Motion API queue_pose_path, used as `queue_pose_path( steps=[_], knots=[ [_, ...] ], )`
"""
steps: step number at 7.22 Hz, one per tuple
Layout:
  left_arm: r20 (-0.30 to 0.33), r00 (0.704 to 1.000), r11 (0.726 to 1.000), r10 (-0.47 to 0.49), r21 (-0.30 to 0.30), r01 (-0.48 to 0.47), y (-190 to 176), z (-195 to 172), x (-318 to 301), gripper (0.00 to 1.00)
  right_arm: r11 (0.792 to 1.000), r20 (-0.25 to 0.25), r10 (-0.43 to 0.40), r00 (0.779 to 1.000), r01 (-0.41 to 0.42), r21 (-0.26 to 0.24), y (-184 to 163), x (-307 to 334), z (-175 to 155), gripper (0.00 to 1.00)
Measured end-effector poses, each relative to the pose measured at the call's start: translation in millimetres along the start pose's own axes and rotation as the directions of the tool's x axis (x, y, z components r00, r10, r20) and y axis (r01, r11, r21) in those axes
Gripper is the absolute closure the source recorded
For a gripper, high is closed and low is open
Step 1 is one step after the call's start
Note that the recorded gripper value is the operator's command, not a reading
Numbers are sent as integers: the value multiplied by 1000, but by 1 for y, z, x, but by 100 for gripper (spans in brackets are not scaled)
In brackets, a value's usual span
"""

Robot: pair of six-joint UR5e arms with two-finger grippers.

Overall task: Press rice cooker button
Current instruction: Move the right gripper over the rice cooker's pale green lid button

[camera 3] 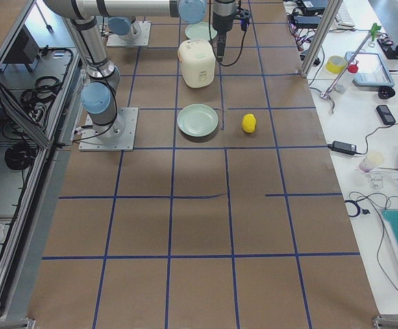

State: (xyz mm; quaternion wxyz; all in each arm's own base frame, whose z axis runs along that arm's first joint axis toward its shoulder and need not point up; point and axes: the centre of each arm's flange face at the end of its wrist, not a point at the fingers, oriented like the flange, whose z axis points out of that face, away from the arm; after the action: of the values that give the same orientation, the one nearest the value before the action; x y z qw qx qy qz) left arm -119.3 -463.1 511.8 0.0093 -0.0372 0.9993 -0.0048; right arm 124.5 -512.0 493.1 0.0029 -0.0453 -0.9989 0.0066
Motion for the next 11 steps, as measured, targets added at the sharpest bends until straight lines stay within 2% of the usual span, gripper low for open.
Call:
queue_pose_path(
  steps=[1,3,4,5,7,11],
  knots=[
    [0,1000,1000,0,0,0,0,0,0,0,1000,14,-4,1000,4,1,1,-4,-2,61],
    [0,1000,1000,0,0,0,0,0,0,0,1000,91,-8,996,10,-23,8,-17,-4,78],
    [0,1000,1000,0,0,0,0,0,0,0,999,111,-29,993,33,-35,15,-32,-2,83],
    [0,1000,1000,0,0,0,0,0,0,0,996,115,-65,991,71,-46,24,-55,2,93],
    [0,1000,1000,0,0,0,0,0,0,0,987,115,-133,984,142,-78,42,-97,20,93],
    [0,1000,1000,0,0,0,0,0,0,0,978,112,-153,982,167,-126,60,-133,84,95]
  ],
)
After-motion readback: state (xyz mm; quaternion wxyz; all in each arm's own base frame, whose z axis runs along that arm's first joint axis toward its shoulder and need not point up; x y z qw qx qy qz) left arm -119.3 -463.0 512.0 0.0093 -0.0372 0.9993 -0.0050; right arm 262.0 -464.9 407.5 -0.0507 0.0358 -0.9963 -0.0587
